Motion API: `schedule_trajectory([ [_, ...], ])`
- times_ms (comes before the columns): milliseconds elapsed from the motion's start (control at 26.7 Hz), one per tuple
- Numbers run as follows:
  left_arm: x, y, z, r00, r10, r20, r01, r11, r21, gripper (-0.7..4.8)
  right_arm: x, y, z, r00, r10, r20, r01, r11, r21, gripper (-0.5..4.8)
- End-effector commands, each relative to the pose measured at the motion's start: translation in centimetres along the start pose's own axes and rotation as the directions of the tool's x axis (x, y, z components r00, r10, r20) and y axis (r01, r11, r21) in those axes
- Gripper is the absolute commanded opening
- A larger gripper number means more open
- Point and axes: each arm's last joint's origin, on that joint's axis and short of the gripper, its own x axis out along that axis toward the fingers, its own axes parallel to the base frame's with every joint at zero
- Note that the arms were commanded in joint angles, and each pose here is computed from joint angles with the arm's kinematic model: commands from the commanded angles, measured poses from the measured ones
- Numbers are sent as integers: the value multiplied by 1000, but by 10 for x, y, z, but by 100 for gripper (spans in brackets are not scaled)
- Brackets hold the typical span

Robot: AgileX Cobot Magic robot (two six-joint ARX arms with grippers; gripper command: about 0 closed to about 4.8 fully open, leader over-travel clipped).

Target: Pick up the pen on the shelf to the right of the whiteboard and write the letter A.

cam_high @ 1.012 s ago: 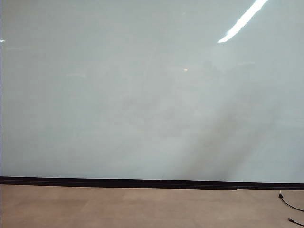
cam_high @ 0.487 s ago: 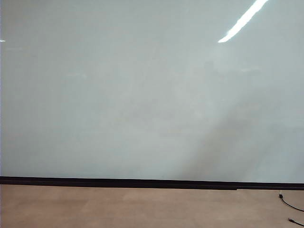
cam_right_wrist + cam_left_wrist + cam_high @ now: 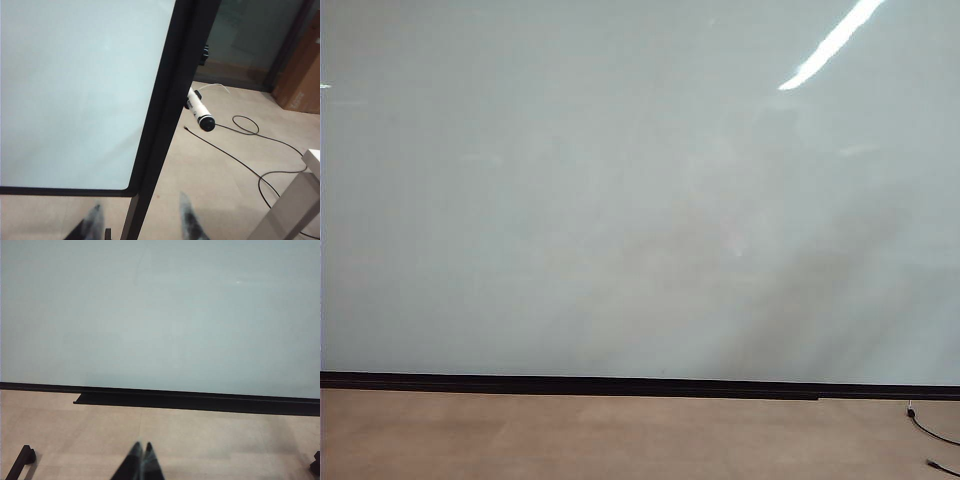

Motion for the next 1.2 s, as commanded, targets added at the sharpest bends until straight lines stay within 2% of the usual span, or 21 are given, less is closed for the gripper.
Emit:
schedule_trajectory([
  [37, 0, 0, 2, 1000, -4, 9, 4, 1000, 4, -5, 6, -10, 6, 992, 26, 119, -27, 1000, 2, 213],
  [150, 0, 0, 2, 1000, -4, 9, 4, 1000, 4, -4, 11, -18, 3, 988, -17, 153, 10, 999, 48, 215],
  [262, 0, 0, 2, 1000, -4, 9, 4, 1000, 4, -5, 15, -22, 2, 986, -16, 166, 9, 999, 46, 227],
  [674, 0, 0, 2, 1000, -4, 9, 4, 1000, 4, -4, 62, -39, 8, 975, 81, 207, -99, 992, 76, 270],
  [787, 0, 0, 2, 1000, -4, 9, 4, 1000, 4, -4, 76, -48, 8, 975, 72, 210, -98, 988, 115, 311],
  [1012, 0, 0, 2, 1000, -4, 9, 4, 1000, 4, -4, 81, -61, 11, 975, 53, 214, -78, 991, 110, 310],
  [1199, 0, 0, 2, 1000, -4, 9, 4, 1000, 4, -4, 98, -81, 9, 968, 144, 207, -175, 975, 138, 306],
])
